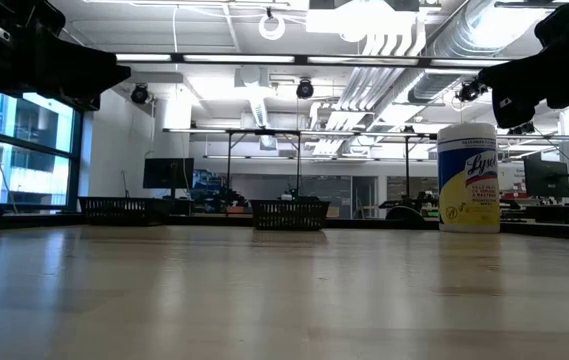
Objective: Pick & Place First Aid Supplies
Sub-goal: Return to Home Position
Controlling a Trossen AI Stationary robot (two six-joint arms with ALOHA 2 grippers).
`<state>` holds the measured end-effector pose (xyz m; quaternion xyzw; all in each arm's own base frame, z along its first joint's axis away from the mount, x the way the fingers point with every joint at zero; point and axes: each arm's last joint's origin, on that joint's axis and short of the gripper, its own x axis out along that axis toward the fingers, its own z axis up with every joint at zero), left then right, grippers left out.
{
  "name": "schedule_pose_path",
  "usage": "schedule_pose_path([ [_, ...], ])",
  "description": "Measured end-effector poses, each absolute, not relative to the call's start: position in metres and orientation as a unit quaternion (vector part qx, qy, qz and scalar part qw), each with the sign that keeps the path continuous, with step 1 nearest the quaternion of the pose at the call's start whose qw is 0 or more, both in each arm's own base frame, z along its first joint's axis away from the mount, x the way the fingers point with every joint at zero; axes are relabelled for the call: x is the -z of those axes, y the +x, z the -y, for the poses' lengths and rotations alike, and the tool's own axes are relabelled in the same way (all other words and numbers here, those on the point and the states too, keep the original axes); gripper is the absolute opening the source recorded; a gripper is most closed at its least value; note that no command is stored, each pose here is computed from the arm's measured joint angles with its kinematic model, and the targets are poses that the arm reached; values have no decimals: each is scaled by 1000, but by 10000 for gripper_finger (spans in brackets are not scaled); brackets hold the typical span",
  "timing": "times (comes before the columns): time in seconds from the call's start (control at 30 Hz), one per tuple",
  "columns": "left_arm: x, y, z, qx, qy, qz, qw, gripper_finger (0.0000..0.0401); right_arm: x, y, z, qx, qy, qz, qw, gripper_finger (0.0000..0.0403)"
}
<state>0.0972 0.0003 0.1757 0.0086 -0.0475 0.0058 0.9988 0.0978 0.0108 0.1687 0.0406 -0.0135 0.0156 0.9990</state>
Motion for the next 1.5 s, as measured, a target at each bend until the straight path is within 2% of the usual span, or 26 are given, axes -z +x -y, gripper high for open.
schedule_pose_path([
  [1.5, -176, 97, 0, -6, 9, 48, 999, 161, -169, 98, -11, -16, 41, 14, 999, 8],
])
